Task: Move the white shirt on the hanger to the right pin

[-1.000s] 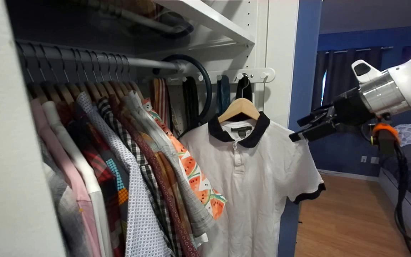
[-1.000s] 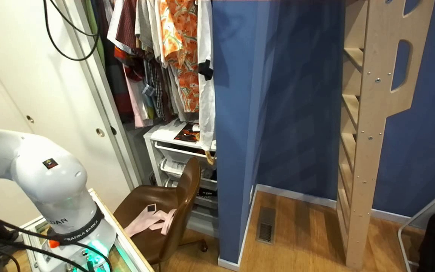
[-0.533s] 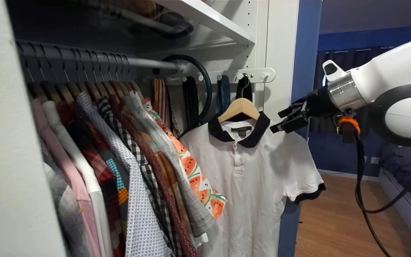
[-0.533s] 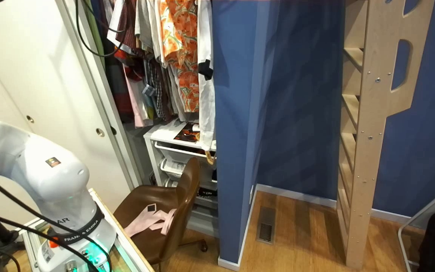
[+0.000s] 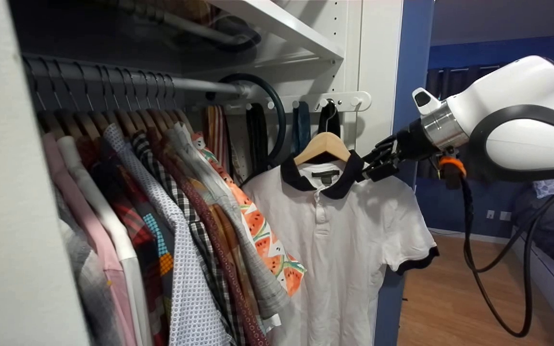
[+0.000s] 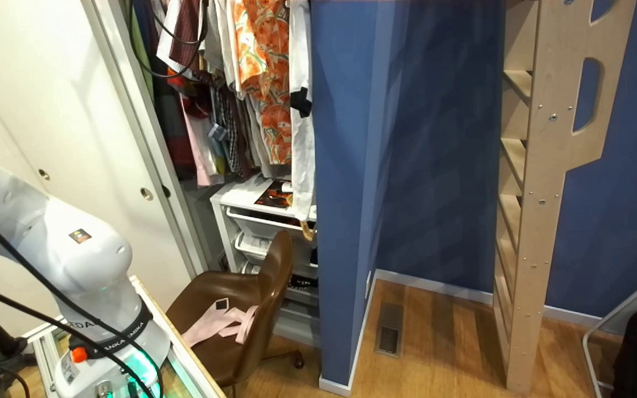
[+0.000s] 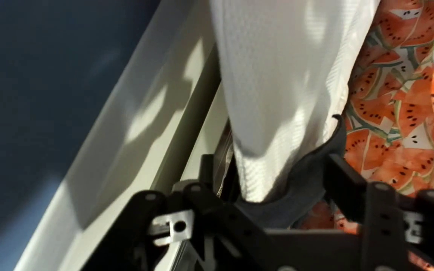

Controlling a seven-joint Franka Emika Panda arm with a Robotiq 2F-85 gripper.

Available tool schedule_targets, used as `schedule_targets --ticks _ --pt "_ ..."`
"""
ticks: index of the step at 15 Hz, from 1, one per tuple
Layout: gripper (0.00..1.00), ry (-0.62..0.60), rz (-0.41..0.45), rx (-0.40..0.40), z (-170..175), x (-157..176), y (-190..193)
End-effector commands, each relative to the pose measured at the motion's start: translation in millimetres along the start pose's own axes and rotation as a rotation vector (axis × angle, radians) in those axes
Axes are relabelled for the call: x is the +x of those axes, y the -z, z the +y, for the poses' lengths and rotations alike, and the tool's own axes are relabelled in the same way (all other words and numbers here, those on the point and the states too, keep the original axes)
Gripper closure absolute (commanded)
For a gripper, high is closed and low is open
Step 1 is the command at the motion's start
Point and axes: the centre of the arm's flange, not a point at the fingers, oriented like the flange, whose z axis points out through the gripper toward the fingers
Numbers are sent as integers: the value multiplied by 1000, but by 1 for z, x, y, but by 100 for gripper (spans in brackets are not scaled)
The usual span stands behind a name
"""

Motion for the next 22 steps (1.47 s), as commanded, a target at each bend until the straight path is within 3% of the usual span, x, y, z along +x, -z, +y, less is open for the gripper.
schedule_targets --ticks 1,7,15,22 --pt "56 17 -1 52 11 8 4" --pt "96 -13 62 68 13 12 27" --pt "95 -74 169 101 10 14 49" --pt "94 -73 194 108 15 7 70"
